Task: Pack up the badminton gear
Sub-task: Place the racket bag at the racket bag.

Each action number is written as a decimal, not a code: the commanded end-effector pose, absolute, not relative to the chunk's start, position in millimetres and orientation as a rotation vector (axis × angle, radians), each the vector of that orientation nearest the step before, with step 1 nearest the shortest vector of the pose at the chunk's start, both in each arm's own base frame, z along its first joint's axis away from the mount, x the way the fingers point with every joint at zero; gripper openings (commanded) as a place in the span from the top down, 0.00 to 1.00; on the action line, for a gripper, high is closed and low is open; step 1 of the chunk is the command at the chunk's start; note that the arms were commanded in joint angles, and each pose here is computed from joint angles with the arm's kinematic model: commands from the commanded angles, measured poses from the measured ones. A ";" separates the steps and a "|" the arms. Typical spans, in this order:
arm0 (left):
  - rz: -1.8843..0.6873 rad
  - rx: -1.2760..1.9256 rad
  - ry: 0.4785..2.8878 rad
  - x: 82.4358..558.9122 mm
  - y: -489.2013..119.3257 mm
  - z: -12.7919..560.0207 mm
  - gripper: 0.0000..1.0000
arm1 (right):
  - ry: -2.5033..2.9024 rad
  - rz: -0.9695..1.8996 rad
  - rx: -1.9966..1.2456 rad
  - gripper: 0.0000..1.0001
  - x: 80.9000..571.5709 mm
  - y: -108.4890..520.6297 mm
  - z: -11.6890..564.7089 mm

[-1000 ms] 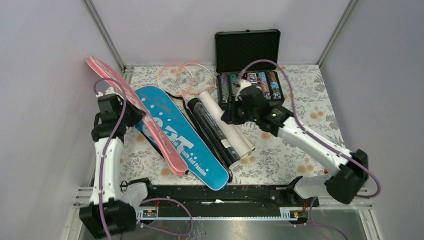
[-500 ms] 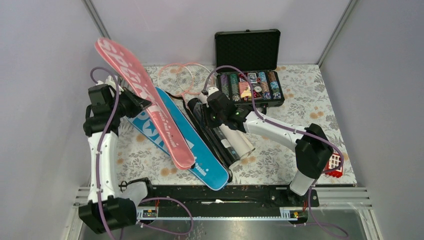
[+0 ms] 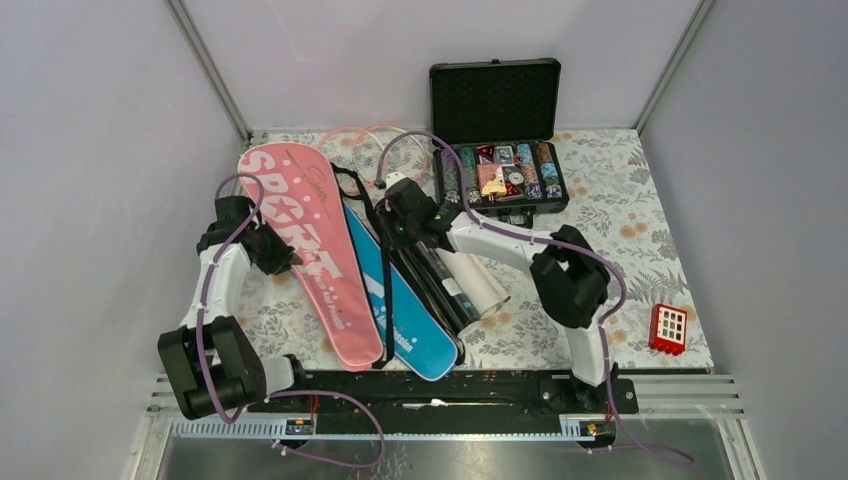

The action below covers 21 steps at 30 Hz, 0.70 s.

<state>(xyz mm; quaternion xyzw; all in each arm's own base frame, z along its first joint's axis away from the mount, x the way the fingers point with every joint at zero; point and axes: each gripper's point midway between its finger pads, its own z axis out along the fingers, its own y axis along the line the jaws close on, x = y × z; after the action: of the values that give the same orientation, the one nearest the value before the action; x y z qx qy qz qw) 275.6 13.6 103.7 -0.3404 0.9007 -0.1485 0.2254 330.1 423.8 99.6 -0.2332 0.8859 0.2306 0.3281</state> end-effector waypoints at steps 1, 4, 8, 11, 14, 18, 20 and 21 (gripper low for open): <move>-0.021 -1.019 2.339 288.0 75.4 128.5 0.75 | 2.256 0.474 -0.611 0.69 363.0 433.8 107.8; 0.037 -1.070 2.292 285.4 84.9 137.7 0.64 | 2.250 0.396 -0.616 0.70 378.6 436.2 97.9; 0.092 -1.061 2.252 281.6 92.4 148.5 0.45 | 2.287 0.312 -0.615 0.71 388.6 435.4 83.1; 0.005 -0.974 2.297 286.4 75.3 150.8 0.42 | 2.305 0.324 -0.616 0.71 386.1 437.1 72.8; -0.161 -0.784 2.341 297.5 29.0 151.5 0.42 | 2.324 0.342 -0.627 0.71 382.0 439.1 63.7; -0.268 -0.574 2.429 301.9 -33.5 142.1 0.39 | 2.346 0.281 -0.596 0.70 383.4 429.7 51.1; -0.272 -0.502 2.461 303.6 -56.7 135.4 0.36 | 2.356 0.247 -0.587 0.70 383.4 423.3 44.3; -0.267 -0.480 2.475 305.2 -65.0 131.4 0.35 | 2.361 0.235 -0.579 0.69 383.1 420.9 41.1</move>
<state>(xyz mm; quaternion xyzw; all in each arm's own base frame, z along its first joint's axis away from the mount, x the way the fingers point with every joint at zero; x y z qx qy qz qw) 294.1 -29.5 134.5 -0.2236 0.9263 -0.0790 0.2930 379.7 434.5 53.3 -0.2370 0.9016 0.1290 0.3380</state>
